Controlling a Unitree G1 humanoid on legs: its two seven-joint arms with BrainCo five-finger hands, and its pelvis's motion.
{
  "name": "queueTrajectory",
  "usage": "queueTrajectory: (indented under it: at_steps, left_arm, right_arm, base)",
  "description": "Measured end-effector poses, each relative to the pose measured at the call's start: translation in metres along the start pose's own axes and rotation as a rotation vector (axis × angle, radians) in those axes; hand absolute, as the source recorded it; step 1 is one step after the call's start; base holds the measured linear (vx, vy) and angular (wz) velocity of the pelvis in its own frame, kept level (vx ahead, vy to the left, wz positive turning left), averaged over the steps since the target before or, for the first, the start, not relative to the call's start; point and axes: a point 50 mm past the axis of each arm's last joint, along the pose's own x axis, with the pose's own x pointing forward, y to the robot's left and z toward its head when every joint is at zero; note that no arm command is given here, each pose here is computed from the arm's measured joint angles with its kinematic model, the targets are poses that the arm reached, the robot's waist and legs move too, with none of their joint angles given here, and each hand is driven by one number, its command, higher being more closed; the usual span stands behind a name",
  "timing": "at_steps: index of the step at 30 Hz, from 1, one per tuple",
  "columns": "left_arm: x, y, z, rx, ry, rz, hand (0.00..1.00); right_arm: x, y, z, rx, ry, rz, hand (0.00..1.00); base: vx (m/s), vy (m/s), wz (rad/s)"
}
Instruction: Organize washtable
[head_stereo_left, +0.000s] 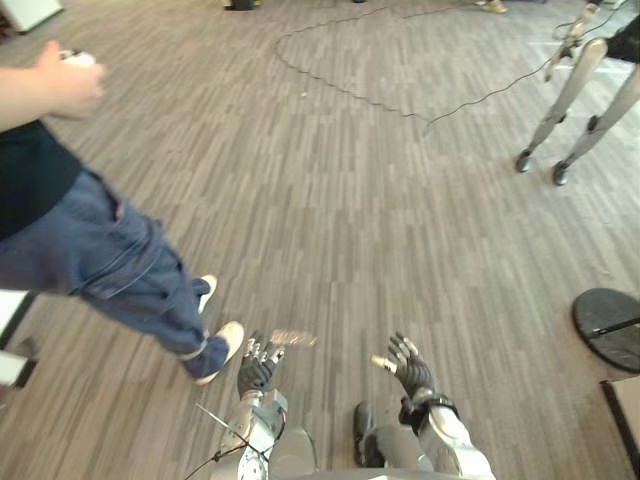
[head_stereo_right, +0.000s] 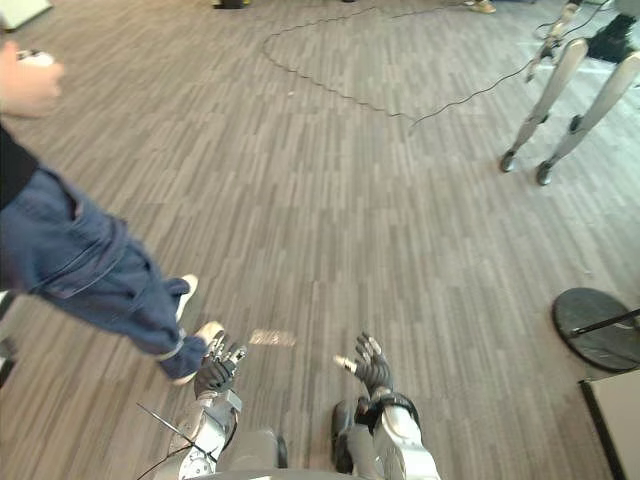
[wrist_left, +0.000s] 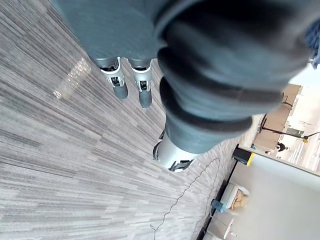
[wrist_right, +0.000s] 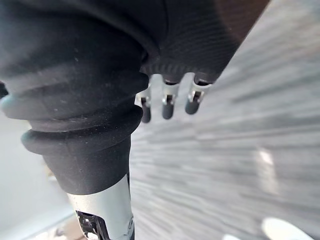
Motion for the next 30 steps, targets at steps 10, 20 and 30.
queueTrajectory:
  at_steps: [10, 20, 30]
  left_arm:
    - [-0.007, 0.011, 0.015, -0.005, -0.088, 0.062, 0.00]
    - [-0.015, 0.010, 0.004, -0.044, -0.060, 0.057, 0.00]
    - [-0.015, 0.019, -0.010, 0.033, 0.034, 0.010, 0.00]
  right_arm:
    - [-0.086, -0.009, -0.097, -0.218, 0.367, 0.142, 0.00]
    - [-0.072, 0.022, -0.081, -0.062, 0.400, 0.317, 0.00]
    - [-0.062, 0.011, -0.081, 0.190, 0.452, 0.210, 0.00]
  base:
    - [0.44, 0.164, -0.66]
    - [0.20, -0.066, 0.20]
    - [0.07, 0.018, 0.16]
